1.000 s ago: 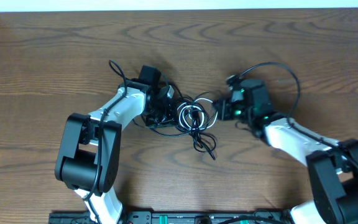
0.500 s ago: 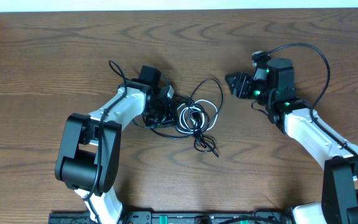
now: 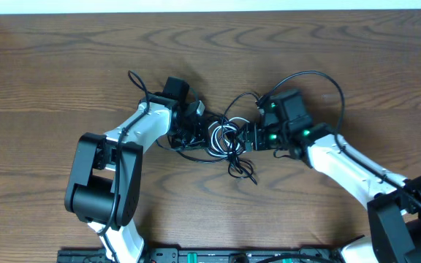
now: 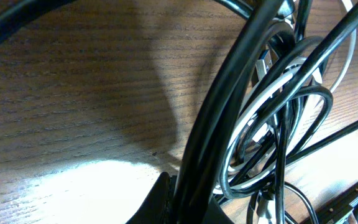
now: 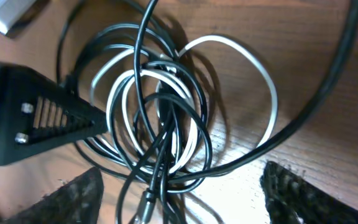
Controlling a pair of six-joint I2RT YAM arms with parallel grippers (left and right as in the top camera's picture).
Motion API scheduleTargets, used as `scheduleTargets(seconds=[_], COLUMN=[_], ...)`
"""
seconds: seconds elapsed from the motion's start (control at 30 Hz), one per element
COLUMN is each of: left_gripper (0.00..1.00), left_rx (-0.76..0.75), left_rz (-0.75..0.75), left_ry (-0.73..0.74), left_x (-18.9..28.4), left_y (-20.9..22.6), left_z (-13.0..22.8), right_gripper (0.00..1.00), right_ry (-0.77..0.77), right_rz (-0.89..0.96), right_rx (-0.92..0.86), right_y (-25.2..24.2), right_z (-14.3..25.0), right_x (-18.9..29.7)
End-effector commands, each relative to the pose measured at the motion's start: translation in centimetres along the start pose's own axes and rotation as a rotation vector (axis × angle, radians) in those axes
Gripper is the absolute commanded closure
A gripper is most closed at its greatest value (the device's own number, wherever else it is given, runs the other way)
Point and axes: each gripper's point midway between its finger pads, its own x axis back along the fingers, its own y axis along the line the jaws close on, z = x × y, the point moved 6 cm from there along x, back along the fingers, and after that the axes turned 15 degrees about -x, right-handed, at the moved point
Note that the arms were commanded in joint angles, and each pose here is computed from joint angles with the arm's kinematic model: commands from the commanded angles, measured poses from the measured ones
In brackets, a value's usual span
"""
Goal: Untangle cables
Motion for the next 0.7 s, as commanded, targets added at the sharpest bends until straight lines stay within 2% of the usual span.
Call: scheduleTargets(seconds=[0.0,0.23,0.4,0.53,0.63,0.67], left_gripper=[0.93,0.93,0.93,0.93,0.93,0.93], left_rx=[-0.026,-0.026,-0.026,-0.026,-0.026,-0.026], left_rz=[-0.011,-0.011,-0.011,-0.011,-0.011,-0.011], left_ry=[-0.021,-0.021,-0.021,-0.021,-0.021,-0.021], left_x=[0.7,0.7,0.7,0.7,0.7,0.7], left_y=[-0.3,-0.3,-0.3,-0.3,-0.3,-0.3], left_z=[-0.3,-0.3,-0.3,-0.3,-0.3,-0.3], right_gripper=[0.29,0.34,0.43,0.62,0.84,0.88], right_ry=[-0.085,-0.084,-0.088,-0.107,-0.125,-0.130], right_rz=[0.112,0.155,0.154,0.134,0.113,0.108], right_rx=[-0.033,-0.141,-0.205,-0.245,-0.251,-0.249], right_y=[-0.5,-1.4,-1.8,-1.7,-1.4,-1.3], right_z=[-0.2,0.2,0.1,-0.3,-0.7,-0.8], right_x=[-0.5,-2.1,-3.2,-3.7,-3.7,-3.7])
